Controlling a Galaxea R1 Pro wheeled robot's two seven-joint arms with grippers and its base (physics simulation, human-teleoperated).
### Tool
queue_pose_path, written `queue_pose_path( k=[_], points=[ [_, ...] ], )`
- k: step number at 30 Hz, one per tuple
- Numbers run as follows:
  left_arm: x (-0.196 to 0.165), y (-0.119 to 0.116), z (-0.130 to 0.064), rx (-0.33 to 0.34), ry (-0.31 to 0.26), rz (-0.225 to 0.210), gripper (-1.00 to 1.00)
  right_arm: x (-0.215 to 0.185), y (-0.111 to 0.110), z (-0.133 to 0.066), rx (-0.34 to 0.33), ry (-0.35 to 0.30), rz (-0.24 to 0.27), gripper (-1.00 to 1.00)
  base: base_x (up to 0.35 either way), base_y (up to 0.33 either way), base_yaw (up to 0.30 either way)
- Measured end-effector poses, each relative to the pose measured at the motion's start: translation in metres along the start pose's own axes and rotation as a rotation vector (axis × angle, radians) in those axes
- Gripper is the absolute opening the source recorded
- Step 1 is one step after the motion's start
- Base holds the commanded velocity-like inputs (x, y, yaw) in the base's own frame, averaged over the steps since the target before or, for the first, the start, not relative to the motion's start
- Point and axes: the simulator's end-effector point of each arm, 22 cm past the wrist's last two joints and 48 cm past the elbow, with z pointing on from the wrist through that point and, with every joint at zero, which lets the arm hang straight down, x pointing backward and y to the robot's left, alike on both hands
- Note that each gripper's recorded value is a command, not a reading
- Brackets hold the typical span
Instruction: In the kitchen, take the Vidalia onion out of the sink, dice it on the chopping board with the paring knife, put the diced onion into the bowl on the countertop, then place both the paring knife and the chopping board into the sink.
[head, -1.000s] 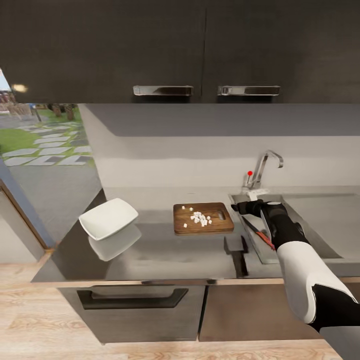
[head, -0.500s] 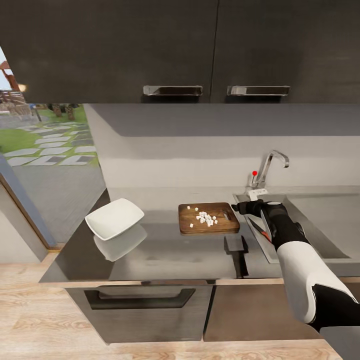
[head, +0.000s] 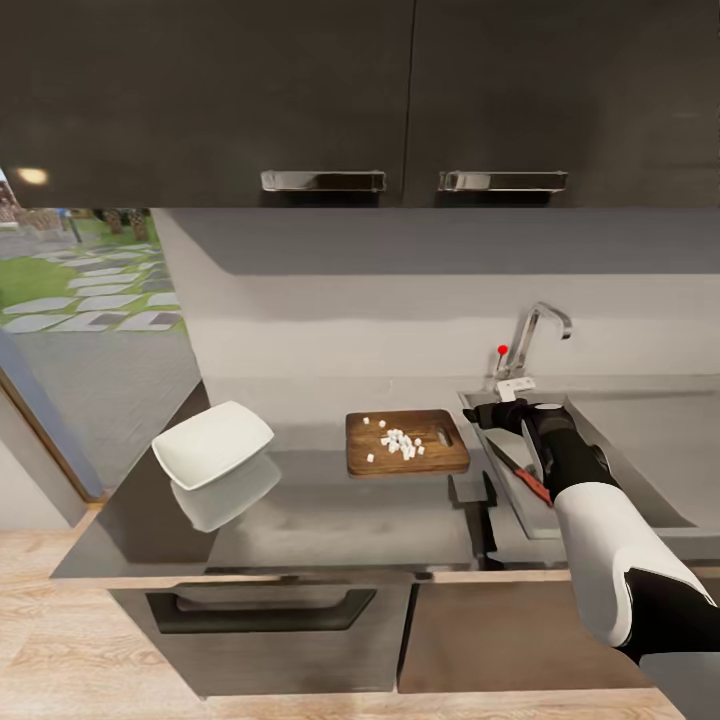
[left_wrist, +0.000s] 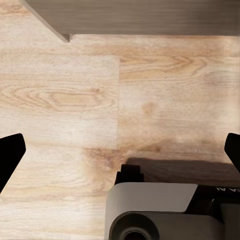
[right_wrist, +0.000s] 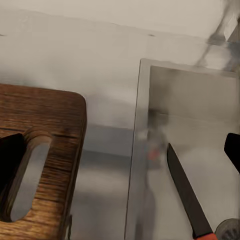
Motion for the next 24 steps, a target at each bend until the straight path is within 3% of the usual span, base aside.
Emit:
queue_pose_path(
  k=[24],
  points=[
    [-0.0001, 0.0016, 0.0001, -0.003, 0.0, 0.0, 1.0, 0.0015, 0.006, 0.0018, -0.009, 0.002, -0.006, 1.0, 0.002, -0.002, 0.0]
  ],
)
